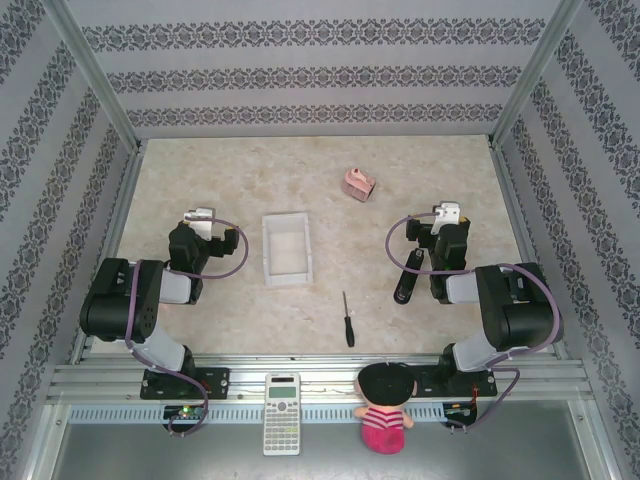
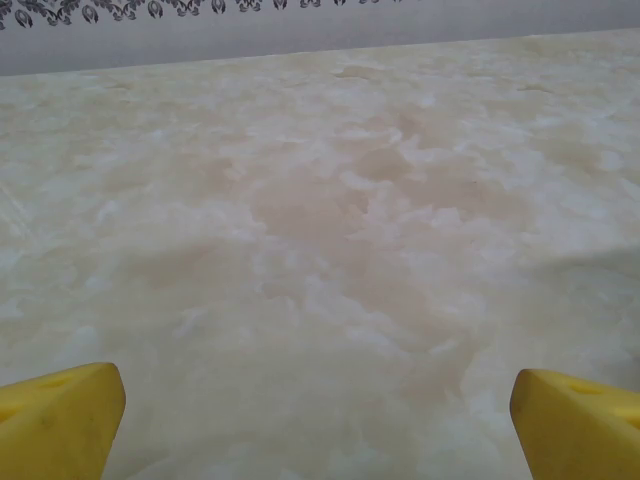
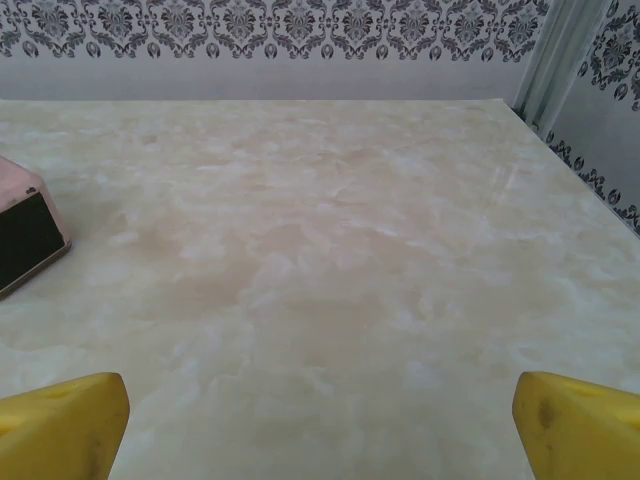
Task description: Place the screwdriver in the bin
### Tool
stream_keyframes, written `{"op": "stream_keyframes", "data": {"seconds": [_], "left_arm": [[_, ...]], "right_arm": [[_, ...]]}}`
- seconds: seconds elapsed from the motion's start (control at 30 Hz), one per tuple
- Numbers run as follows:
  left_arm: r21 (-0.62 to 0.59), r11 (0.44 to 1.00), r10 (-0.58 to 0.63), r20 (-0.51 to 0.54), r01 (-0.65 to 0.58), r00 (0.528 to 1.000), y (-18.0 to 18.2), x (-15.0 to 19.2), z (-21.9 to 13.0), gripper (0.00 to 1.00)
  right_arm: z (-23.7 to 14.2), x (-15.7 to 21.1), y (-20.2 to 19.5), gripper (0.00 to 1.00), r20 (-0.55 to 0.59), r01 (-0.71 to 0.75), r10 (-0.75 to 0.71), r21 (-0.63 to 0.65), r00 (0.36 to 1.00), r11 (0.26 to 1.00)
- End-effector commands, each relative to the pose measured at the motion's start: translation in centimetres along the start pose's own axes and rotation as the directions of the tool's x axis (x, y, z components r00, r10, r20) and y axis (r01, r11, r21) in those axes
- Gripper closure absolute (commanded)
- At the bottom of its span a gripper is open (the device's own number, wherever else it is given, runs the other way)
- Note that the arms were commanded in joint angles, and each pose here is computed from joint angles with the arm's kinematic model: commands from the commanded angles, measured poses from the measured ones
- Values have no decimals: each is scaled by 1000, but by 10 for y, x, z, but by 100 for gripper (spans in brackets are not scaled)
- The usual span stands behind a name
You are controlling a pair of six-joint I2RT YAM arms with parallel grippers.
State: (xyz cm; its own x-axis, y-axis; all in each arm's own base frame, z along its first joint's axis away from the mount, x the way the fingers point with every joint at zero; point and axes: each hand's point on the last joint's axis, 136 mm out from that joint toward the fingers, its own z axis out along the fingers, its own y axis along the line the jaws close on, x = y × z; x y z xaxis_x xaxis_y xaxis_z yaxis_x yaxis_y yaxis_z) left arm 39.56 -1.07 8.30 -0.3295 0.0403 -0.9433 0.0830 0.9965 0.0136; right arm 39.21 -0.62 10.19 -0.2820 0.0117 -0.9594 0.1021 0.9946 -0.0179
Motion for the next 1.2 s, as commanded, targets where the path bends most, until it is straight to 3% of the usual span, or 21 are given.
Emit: {"op": "stream_keyframes", "data": {"seconds": [0.0, 1.17], "left_arm": [[-15, 1000, -12, 14, 12, 1000, 4, -7, 0, 1], [-13, 1000, -12, 10, 12, 1000, 4, -6, 0, 1]], "right_arm": [[-1, -1, 2, 2, 12, -3, 3, -10, 1000, 1000], [-1, -1, 0, 2, 11, -6, 6, -1, 1000, 1000]]}}
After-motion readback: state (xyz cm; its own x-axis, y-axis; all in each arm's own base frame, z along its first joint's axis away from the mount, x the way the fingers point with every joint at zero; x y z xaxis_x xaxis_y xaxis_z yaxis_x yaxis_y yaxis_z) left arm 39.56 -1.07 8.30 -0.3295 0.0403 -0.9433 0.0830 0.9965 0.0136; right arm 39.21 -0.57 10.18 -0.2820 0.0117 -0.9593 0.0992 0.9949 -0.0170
